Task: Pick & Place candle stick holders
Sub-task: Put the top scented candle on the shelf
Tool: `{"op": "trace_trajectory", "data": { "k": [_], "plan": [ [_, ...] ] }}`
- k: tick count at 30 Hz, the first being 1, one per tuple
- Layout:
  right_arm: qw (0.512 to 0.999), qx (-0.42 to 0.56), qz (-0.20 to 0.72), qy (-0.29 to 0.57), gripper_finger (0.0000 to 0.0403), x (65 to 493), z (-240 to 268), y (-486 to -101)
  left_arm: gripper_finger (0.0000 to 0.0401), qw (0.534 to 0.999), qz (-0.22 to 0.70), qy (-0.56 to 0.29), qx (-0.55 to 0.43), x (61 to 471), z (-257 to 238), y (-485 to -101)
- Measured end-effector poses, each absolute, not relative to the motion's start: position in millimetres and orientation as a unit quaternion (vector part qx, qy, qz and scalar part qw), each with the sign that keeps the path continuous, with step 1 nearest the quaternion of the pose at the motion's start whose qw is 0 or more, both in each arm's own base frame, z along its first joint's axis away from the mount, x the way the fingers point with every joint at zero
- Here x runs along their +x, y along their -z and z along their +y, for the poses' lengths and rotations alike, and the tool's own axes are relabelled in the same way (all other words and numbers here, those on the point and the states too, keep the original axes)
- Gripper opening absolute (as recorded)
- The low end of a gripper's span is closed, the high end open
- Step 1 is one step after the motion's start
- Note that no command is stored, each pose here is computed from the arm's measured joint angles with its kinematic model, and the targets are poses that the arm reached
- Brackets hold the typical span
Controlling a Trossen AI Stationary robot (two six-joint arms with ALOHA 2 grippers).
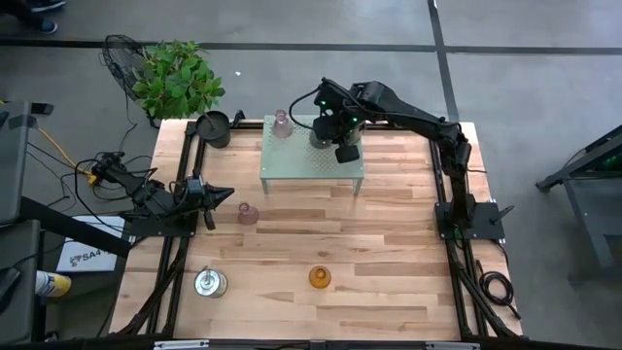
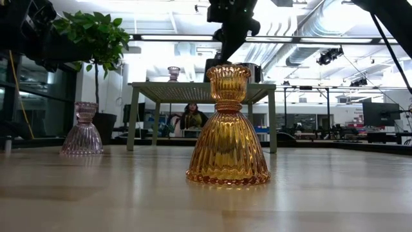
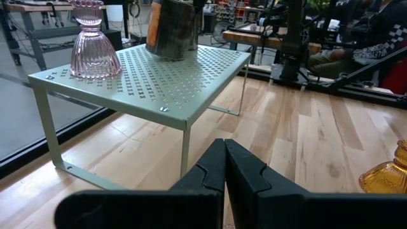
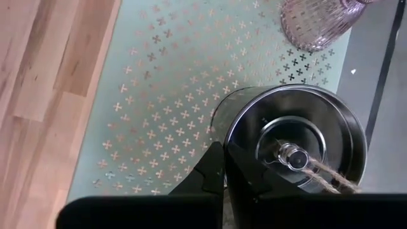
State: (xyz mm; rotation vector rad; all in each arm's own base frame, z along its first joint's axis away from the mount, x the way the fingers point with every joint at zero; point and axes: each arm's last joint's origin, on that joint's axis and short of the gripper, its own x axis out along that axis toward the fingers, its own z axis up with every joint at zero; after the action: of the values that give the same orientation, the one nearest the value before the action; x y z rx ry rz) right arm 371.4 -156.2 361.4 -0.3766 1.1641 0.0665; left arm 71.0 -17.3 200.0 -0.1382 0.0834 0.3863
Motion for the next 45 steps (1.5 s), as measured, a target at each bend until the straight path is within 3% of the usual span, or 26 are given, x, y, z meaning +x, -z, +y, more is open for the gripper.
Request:
{"op": "trace_trajectory", "data": {
  "k": [9,20,45],
  "plan": [
    [0.822,-0.147,0.547,-0.057,0.0000,367,-151,-363,0.0001,0.978,0.041,-0.193,-0.068,71,-17,-200],
    [0.834,-0.104,0.537,-0.068,0.0000,335,-127,-396,0.0001,0.978,0.041,-0.193,-0.069,71,-17,-200],
    [0.806,-0.085,0.584,-0.040,0.0000,332,-102,-395,0.0001,0.979,0.041,-0.190,-0.069,71,-17,-200]
  ]
}}
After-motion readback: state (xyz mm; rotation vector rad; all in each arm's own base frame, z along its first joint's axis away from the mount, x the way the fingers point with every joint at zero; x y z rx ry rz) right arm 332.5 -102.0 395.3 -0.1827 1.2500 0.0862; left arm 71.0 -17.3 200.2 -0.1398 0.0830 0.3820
